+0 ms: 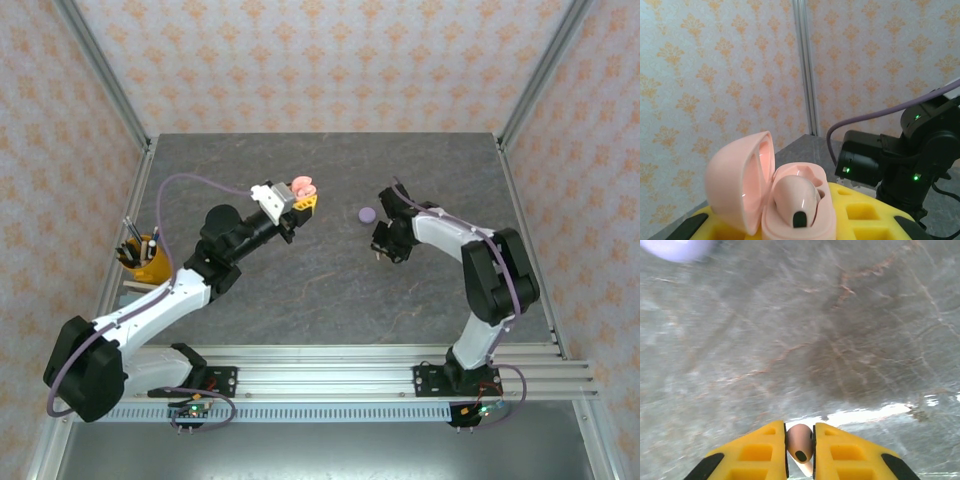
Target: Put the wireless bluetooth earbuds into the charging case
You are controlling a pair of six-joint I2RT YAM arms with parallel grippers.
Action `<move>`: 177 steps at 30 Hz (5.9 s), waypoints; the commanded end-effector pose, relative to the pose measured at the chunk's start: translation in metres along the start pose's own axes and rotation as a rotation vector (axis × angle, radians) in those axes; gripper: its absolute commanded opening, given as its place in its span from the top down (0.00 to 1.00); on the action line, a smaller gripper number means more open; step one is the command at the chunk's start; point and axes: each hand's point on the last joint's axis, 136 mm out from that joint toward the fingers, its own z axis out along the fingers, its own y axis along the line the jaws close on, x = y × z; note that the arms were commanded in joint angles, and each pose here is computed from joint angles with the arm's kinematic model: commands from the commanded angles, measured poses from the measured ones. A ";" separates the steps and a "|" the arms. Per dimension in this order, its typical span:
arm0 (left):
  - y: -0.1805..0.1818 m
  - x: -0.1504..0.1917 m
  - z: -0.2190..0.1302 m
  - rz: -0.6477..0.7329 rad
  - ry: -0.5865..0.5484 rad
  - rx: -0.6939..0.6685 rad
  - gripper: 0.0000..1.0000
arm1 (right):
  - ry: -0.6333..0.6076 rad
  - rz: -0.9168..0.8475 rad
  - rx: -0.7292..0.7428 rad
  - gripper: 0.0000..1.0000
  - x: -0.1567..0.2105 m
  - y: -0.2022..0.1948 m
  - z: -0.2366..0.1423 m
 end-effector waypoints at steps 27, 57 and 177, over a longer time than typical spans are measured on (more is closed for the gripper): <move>0.014 -0.036 0.035 0.035 -0.063 -0.010 1.00 | -0.629 -0.353 -0.873 0.82 -0.052 0.180 -0.335; 0.007 -0.096 0.081 -0.009 -0.236 0.146 1.00 | -0.604 -0.619 -1.260 0.81 -0.006 0.219 -0.392; -0.030 0.008 0.083 -0.096 0.032 0.313 1.00 | -0.078 -0.504 -0.570 0.93 -0.024 0.201 -0.240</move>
